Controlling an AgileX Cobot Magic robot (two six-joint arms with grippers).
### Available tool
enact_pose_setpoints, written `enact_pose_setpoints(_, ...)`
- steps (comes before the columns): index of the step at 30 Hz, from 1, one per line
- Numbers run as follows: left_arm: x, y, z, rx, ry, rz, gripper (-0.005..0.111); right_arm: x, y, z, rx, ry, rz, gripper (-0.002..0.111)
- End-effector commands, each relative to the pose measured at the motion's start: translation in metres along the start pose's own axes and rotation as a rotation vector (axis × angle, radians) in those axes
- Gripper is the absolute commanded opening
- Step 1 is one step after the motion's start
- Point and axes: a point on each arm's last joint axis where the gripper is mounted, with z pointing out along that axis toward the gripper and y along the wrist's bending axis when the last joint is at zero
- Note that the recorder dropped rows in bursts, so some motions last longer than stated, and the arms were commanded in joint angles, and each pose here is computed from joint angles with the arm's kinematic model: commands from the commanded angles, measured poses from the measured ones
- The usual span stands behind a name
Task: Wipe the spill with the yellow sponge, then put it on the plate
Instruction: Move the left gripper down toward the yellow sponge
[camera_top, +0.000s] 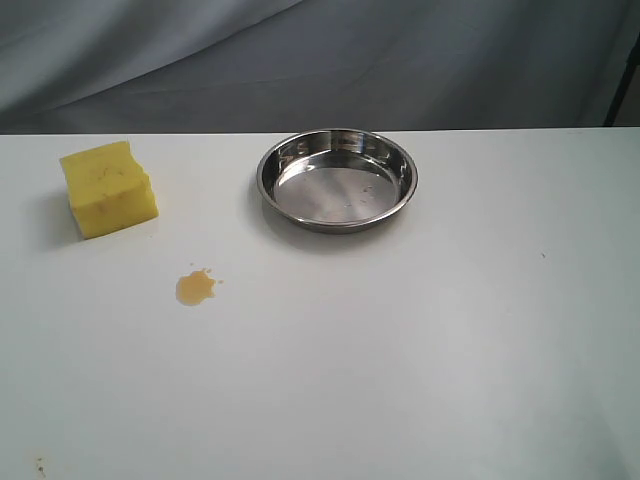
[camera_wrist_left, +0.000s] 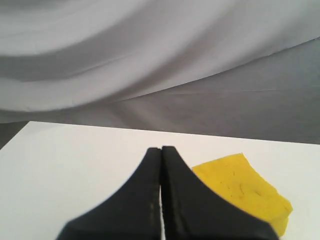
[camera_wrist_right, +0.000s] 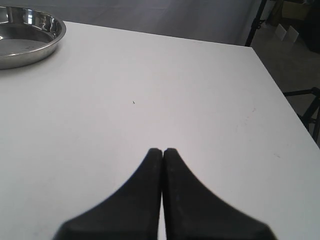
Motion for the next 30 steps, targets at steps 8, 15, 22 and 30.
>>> enact_pose_setpoints(8,-0.005,0.002,0.003,-0.016,-0.052,-0.018,0.001,0.001,0.000,0.001,0.002,-0.001,0.008,0.000)
enact_pose_setpoints(15,-0.005,0.002,0.003,-0.018,-0.062,-0.024,0.001,0.001,0.000,0.001,0.002,-0.001,0.008,0.000)
enact_pose_setpoints(22,0.014,0.000,0.024,-0.005,0.017,-0.020,0.001,0.001,0.000,0.001,0.002,-0.001,0.008,0.000)
enact_pose_setpoints(30,0.036,-0.007,0.051,0.063,0.044,0.193,0.000,0.001,0.000,0.001,0.002,-0.001,0.008,0.000)
